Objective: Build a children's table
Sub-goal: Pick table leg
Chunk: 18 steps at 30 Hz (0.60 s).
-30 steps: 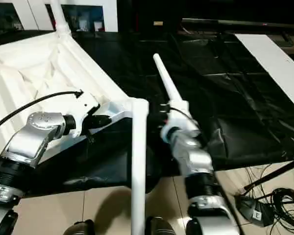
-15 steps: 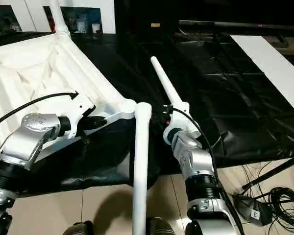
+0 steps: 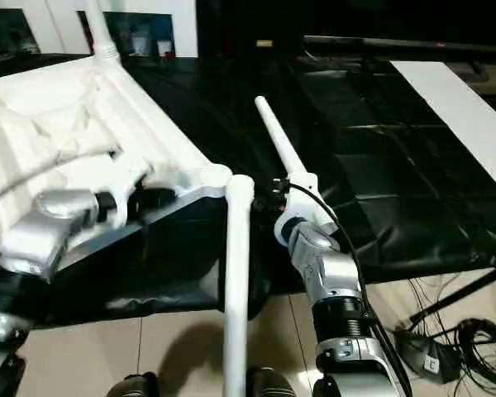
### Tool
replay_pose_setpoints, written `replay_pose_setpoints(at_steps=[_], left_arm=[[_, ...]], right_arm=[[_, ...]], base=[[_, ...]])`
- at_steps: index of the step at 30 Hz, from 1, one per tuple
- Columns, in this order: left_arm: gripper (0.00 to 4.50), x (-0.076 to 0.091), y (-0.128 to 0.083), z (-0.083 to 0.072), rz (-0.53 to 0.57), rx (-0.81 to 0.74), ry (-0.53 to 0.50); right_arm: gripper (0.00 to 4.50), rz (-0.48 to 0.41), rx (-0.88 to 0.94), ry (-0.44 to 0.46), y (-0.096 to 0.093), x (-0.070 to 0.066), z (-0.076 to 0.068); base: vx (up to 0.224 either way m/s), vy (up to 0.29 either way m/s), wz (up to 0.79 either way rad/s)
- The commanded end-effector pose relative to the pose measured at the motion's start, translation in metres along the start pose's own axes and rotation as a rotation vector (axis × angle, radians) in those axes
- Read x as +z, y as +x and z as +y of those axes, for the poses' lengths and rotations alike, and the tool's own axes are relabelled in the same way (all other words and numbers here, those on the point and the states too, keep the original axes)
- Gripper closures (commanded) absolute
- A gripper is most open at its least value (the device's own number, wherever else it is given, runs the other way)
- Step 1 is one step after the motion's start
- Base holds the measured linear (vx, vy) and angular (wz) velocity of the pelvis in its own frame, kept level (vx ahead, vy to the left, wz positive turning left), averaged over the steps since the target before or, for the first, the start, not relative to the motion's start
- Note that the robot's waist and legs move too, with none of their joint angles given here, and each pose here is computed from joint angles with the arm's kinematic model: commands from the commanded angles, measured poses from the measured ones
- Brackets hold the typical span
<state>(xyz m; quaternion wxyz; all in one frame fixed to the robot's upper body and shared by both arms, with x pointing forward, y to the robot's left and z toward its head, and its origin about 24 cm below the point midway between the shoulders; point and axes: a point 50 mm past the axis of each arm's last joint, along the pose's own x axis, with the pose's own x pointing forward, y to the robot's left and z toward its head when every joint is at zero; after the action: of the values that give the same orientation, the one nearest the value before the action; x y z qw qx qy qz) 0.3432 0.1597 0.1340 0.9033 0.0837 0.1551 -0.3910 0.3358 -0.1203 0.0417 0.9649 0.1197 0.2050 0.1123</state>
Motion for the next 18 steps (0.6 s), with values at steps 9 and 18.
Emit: replay_pose_setpoints(at_steps=[9,18], left_arm=[[2.66,-0.003,0.012,-0.047,0.100,-0.237,-0.185],[2.16,-0.037,0.021,-0.067,0.310,-0.192,-0.217]], right_arm=[[0.62,0.050,-0.013,-0.012,-0.001,-0.011,-0.001],[0.62,0.052,-0.012,-0.016,0.000,-0.011,-0.001]], base=[[0.000,0.000,0.00],[0.000,0.000,0.00]])
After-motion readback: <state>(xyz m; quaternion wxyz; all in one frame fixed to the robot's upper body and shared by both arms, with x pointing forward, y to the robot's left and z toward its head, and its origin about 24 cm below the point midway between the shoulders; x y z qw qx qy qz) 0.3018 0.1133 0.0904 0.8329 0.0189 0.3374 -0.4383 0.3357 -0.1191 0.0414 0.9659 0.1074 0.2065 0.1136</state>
